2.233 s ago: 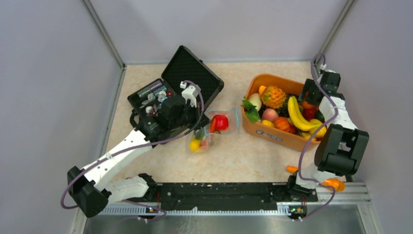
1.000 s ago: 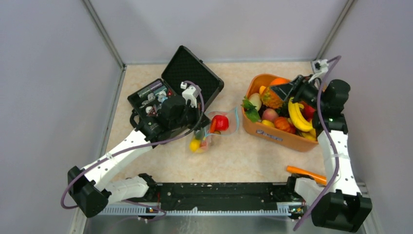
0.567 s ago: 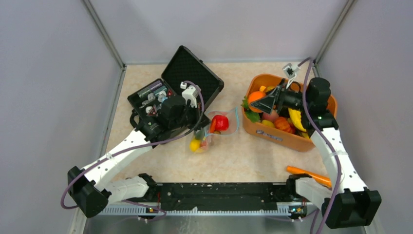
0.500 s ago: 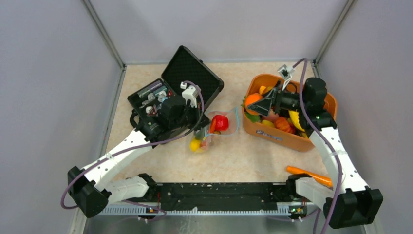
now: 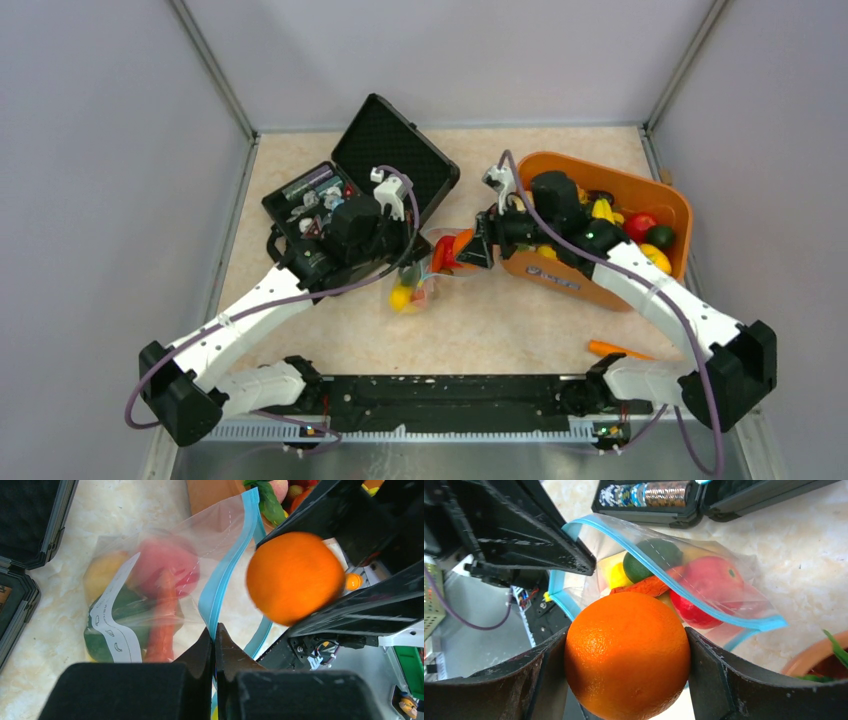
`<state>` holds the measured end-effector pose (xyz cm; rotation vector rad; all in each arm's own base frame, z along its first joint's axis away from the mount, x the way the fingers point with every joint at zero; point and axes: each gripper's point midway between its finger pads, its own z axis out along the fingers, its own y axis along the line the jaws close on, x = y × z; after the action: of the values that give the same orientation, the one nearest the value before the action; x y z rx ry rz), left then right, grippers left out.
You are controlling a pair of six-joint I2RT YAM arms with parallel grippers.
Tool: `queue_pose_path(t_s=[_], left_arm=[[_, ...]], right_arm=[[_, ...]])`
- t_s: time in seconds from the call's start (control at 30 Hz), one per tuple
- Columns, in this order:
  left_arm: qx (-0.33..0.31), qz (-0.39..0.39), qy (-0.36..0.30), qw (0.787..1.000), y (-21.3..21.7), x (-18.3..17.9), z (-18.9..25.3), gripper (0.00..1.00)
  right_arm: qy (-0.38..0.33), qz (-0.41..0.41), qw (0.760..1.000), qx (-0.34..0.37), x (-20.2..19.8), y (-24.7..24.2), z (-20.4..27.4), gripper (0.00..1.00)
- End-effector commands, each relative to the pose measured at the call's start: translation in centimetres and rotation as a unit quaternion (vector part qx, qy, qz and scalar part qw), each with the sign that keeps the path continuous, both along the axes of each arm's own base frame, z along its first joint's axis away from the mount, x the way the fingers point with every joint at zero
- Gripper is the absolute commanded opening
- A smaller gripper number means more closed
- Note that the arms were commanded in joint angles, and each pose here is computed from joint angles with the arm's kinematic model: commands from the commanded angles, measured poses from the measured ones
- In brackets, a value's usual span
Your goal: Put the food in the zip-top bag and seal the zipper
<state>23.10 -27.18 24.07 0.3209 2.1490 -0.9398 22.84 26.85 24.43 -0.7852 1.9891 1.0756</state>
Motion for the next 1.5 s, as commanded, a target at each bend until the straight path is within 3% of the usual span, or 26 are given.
queue_pose_path(t_s=[0.0, 0.17, 0.37, 0.43, 0.77, 1.0, 1.2, 1.37, 1.47], left_arm=[[-0.034, 0.002, -0.028, 0.999, -0.6, 0.8, 2.6, 0.00], [-0.034, 0.002, -0.028, 0.999, -0.6, 0.8, 2.5, 0.00], [-0.032, 0.008, -0.029, 0.999, -0.4, 0.8, 2.5, 0.00], [-0.031, 0.008, -0.029, 0.999, -0.4, 0.8, 2.5, 0.00], [-0.034, 0.002, -0.026, 0.999, -0.7, 0.8, 2.6, 0.00], [-0.032, 0.008, -0.026, 0.999, -0.6, 0.9, 2.5, 0.00], [-0.030, 0.013, -0.026, 0.999, -0.5, 1.1, 2.3, 0.00], [-0.033, 0.013, -0.028, 0.999, -0.6, 1.2, 2.5, 0.00], [-0.036, 0.011, -0.029, 0.999, -0.7, 1.2, 2.7, 0.00]], right_arm=[[-0.040, -0.037, 0.998, -0.044, 1.9, 1.1, 0.5, 0.24], [-0.051, -0.051, 0.996, -0.057, 2.5, 1.8, 0.1, 0.33], [-0.045, -0.042, 0.996, -0.057, 2.0, 2.0, 0.0, 0.63], [-0.047, -0.042, 0.997, -0.052, 2.0, 2.0, 0.2, 0.69], [-0.041, -0.044, 0.997, -0.047, 1.9, 2.1, 0.1, 0.86], [-0.067, -0.074, 0.995, -0.017, 2.2, 1.6, 2.2, 0.86], [-0.113, -0.206, 0.972, 0.028, 2.8, -2.8, 5.8, 0.71], [-0.035, -0.236, 0.970, -0.044, 1.9, -4.5, 0.9, 0.57], [0.017, -0.221, 0.974, -0.048, 1.0, -3.7, -1.6, 0.50]])
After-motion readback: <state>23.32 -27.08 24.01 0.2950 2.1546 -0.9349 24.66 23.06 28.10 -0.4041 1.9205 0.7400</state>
